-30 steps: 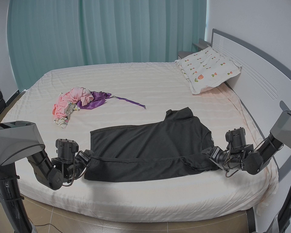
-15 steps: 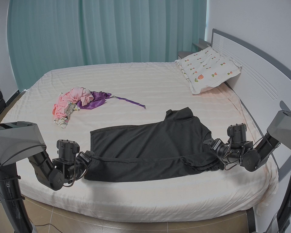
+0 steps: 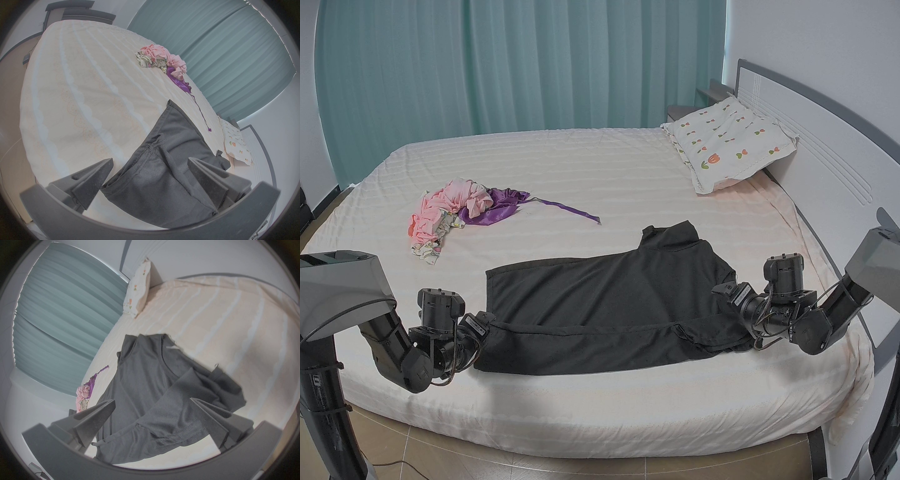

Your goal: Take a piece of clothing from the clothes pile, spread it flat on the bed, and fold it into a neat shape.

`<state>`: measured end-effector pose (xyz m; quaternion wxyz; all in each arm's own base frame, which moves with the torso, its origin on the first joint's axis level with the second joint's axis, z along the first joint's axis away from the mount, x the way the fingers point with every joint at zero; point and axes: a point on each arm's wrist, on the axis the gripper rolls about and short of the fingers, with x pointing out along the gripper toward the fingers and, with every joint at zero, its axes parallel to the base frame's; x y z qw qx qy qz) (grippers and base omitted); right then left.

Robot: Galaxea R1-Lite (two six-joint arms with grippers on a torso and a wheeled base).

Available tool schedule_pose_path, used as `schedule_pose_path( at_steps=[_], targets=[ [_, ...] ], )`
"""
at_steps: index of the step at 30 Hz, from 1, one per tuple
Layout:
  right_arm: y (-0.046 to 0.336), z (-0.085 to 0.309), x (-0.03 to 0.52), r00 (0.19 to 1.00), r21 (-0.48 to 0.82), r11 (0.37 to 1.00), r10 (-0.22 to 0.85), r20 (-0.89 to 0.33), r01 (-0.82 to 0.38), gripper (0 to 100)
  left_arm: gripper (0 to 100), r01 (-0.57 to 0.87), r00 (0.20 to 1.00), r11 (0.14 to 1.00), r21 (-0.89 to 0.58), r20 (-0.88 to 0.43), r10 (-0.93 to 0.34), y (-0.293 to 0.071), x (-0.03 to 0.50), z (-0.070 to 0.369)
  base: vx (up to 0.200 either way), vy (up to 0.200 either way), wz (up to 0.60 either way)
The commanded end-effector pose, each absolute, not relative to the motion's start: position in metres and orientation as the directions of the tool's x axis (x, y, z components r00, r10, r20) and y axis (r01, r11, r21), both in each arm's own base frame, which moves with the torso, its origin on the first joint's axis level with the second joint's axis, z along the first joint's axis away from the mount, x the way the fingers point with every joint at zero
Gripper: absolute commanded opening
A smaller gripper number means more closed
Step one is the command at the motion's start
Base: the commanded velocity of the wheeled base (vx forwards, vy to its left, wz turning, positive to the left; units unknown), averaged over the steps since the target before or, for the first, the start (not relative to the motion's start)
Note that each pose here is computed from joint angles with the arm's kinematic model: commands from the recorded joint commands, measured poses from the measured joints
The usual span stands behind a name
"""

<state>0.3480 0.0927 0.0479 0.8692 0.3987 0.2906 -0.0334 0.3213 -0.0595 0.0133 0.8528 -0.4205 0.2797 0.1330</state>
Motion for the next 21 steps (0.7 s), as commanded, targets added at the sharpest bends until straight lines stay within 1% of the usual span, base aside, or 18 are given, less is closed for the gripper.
schedule_pose_path(
  at_steps=[1,6,12,17,21],
  targets=[
    [0.096,0.012,0.356,0.776,0.667,0.666,0.207,-0.596,0.334,100,100,-0.466,0.805,0.612,-0.639,-0.593,-0.007,-0.059,0.321,0.012,0.000,0.000,0.00],
    [0.092,0.002,0.353,0.741,0.633,0.674,0.188,-0.645,0.380,100,100,-0.468,0.804,0.612,-0.638,-0.595,-0.006,-0.059,0.321,0.011,0.000,0.000,0.00],
    [0.086,0.002,0.350,0.729,0.618,0.675,0.171,-0.662,0.403,100,100,-0.469,0.803,0.611,-0.637,-0.596,-0.006,-0.059,0.321,0.011,0.000,0.000,0.00],
    [0.085,0.030,0.347,0.778,0.655,0.664,0.174,-0.604,0.360,100,100,-0.463,0.808,0.618,-0.635,-0.590,-0.001,-0.060,0.321,0.013,0.000,0.000,0.00],
    [0.084,0.039,0.343,0.792,0.666,0.662,0.176,-0.584,0.344,100,100,-0.464,0.810,0.614,-0.639,-0.587,0.001,-0.060,0.321,0.014,0.000,0.000,0.00]
  ],
)
